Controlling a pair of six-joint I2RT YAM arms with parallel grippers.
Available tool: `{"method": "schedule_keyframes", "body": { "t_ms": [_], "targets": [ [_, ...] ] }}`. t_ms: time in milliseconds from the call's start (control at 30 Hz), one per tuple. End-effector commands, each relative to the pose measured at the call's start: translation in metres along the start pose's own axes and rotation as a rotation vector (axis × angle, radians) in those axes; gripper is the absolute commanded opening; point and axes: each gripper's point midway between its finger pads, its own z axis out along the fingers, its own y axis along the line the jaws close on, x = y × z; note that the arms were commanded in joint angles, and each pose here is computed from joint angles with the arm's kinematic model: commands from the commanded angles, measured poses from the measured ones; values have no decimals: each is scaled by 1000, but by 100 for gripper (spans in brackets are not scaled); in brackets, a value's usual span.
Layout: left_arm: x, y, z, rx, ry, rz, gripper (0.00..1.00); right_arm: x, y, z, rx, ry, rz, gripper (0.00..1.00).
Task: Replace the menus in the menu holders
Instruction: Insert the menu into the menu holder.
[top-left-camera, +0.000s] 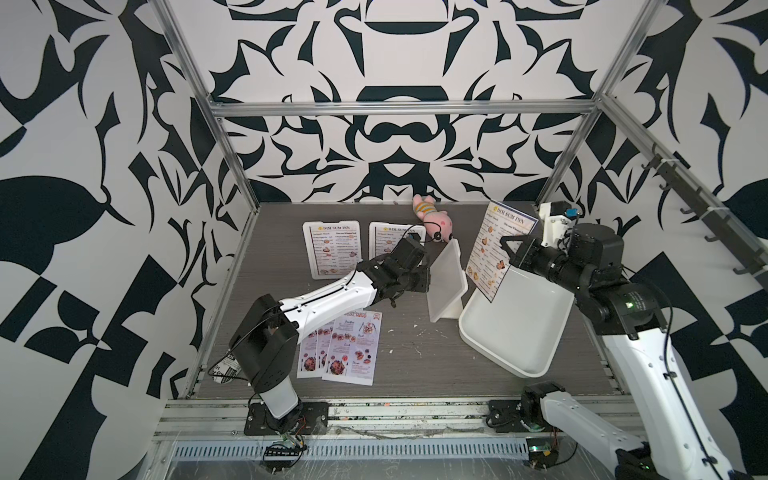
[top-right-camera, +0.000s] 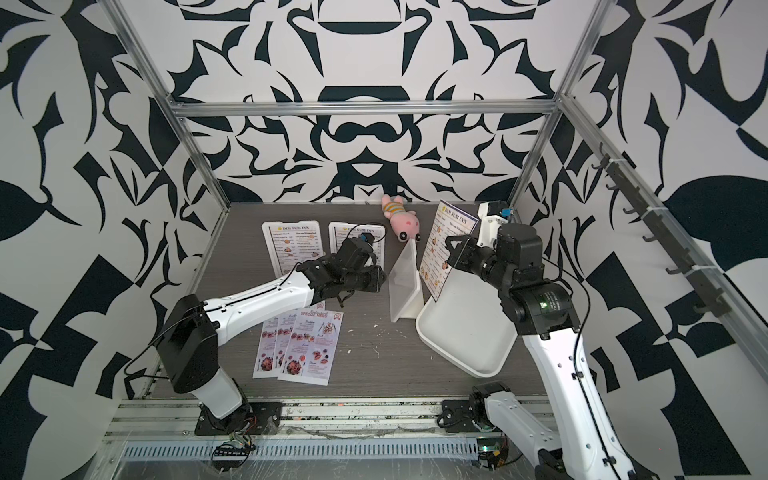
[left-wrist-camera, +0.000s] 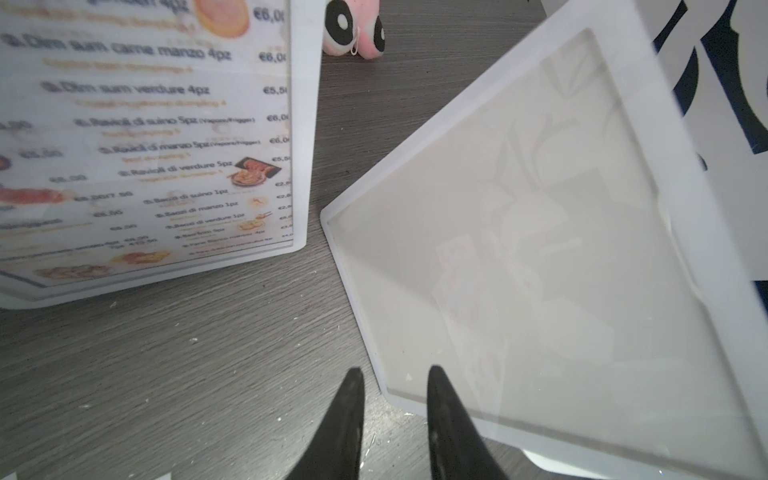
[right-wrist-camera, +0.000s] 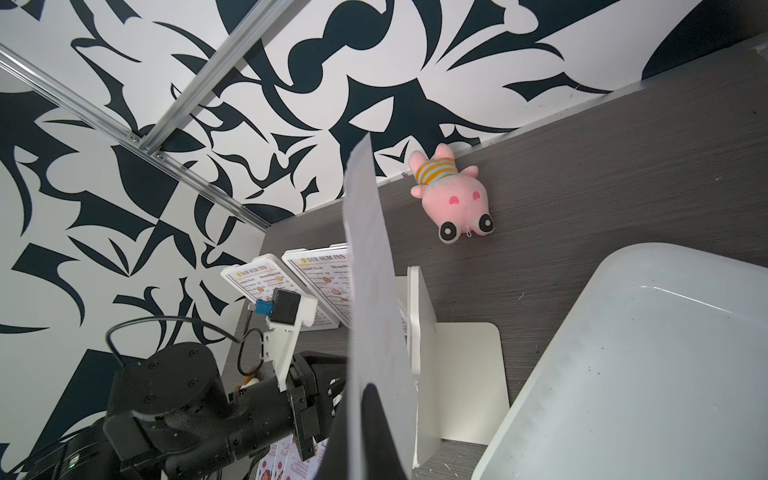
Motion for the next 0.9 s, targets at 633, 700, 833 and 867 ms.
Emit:
{"method": "schedule_keyframes", "body": {
  "t_ms": [633, 700, 833, 867],
  "targets": [
    [2, 6, -8, -15, 0, 4, 29, -13, 7, -7, -16, -75, -60, 0],
    [1, 5, -8, -12, 0, 5, 29, -13, 7, -7, -14, -70, -61, 0],
    [-1, 3, -8, -7, -1, 8, 29, -11, 7, -7, -16, -66, -63, 0],
    [-1, 3, -8, -7, -1, 8, 29, -12, 7, -7, -16, -69, -63, 0]
  ]
}}
